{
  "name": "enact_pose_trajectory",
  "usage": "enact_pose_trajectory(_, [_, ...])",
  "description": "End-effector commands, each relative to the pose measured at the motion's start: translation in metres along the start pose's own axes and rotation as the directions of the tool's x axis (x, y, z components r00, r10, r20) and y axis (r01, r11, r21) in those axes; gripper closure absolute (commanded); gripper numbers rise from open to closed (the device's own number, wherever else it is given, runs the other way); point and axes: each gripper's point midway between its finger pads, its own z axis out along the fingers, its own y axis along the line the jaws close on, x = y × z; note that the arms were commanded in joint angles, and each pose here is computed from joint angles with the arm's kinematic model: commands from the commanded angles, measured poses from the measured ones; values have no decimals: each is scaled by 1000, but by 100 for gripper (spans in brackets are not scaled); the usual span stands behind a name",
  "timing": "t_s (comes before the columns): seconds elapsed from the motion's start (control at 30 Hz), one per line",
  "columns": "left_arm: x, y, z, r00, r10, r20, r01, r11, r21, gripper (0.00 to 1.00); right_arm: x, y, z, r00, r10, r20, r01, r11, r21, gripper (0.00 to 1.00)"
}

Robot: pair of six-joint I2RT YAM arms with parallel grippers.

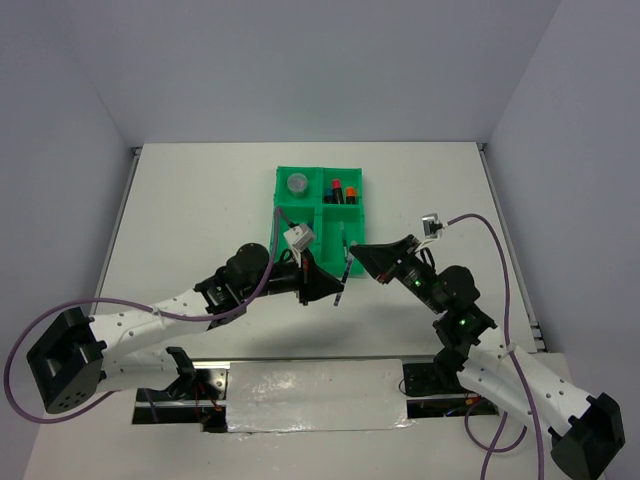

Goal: Sort the stationery into containers
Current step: Close the pen cap on the pen.

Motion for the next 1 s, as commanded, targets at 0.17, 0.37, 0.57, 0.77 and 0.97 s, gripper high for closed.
enact_pose_trajectory(0.17, [-77, -28, -6, 955, 100, 280, -117, 992, 42, 100, 19, -2, -4, 996, -1, -93, 1, 1000, 4, 100])
enact_pose_trajectory(0.37, [-80, -26, -3, 951, 94, 293, -109, 993, 36, 100, 23, 3, -5, 996, 14, -91, -18, 999, -44, 100])
enact_pose_trajectory(0.57, [-83, -25, 2, 951, 106, 292, -121, 992, 35, 100, 29, 8, -2, 991, 7, -137, -17, 997, -69, 100])
enact_pose_trajectory(0.77, [-88, -23, 2, 942, 178, 284, -185, 983, -2, 100, 52, -12, -6, 977, 31, -209, -35, 999, -16, 100])
enact_pose_trajectory(0.97, [-97, -22, -3, 928, 237, 289, -234, 971, -45, 100, 73, -37, -15, 958, 40, -283, -19, 997, 78, 100])
